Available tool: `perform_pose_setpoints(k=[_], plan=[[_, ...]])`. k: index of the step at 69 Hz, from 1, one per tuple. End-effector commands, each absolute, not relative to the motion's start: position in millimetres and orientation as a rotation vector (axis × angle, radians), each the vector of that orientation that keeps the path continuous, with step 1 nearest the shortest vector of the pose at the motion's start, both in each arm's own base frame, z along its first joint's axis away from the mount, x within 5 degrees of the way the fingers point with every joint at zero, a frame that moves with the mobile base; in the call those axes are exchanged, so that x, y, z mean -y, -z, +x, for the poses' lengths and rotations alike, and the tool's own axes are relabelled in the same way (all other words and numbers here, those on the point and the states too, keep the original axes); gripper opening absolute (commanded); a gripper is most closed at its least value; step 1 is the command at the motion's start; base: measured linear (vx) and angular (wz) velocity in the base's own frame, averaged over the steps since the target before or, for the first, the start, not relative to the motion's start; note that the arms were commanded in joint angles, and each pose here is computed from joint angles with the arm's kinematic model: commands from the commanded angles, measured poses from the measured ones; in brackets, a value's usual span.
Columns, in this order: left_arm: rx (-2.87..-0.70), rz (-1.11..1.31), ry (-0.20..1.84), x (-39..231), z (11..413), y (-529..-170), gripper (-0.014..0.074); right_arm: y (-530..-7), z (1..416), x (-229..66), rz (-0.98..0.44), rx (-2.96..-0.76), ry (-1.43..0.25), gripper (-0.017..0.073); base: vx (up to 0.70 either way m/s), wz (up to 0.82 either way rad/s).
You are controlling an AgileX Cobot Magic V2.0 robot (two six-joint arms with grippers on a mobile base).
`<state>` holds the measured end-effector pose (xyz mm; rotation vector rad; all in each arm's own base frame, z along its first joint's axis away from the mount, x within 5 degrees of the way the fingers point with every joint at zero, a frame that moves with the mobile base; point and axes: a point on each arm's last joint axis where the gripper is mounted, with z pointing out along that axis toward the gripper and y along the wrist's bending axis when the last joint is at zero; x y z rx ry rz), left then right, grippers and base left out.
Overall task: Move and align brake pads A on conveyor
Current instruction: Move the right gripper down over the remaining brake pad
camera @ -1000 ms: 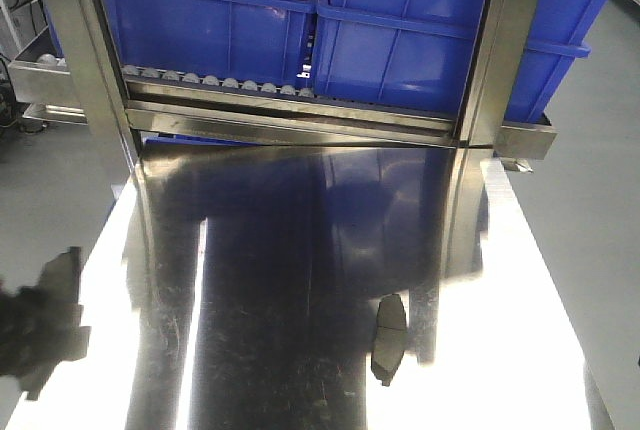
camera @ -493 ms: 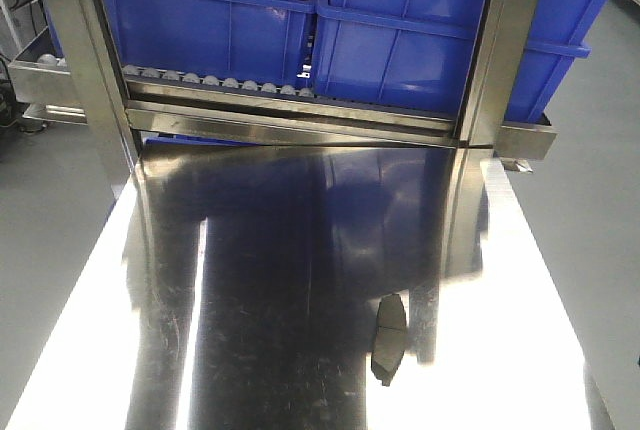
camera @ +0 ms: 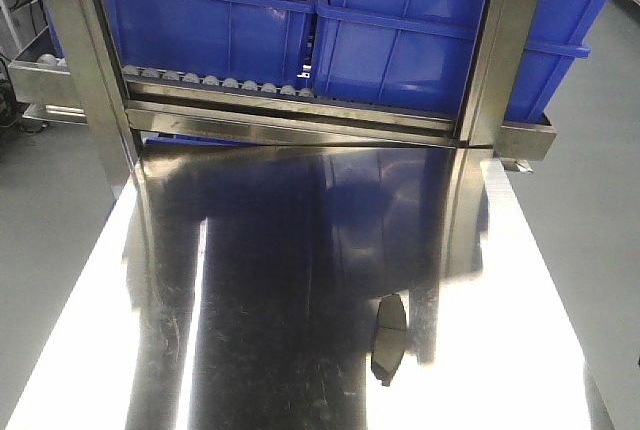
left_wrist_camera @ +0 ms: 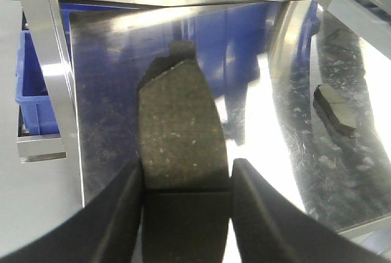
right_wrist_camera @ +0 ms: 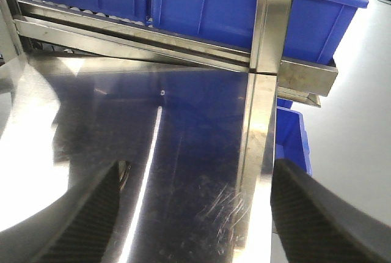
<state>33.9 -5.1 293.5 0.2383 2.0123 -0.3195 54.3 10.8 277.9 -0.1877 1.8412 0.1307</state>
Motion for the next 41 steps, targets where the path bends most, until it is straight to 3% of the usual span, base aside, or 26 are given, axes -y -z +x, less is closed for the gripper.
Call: perform_pose_setpoints(k=[1, 31, 41], plan=[[-1.907, 0.235, 0.346, 6.6, 35.7, -309.0, -0.0006, -292.5, 56.4, -10.8, -0.189, -1.753, -0.119, 0.0505, 0.00, 0.00], [-1.907, 0.235, 0.346, 6.6, 35.7, -309.0, -0.0006, -293.8, 58.2, -11.5, -0.178, -1.759, -0.134, 0.0505, 0.00, 0.00], [-1.907, 0.235, 0.346, 6.6, 35.7, -309.0, -0.0006, -299.5, 81.2, -16.0, -0.121, -1.916, -0.176, 0.0505, 0.00, 0.00]])
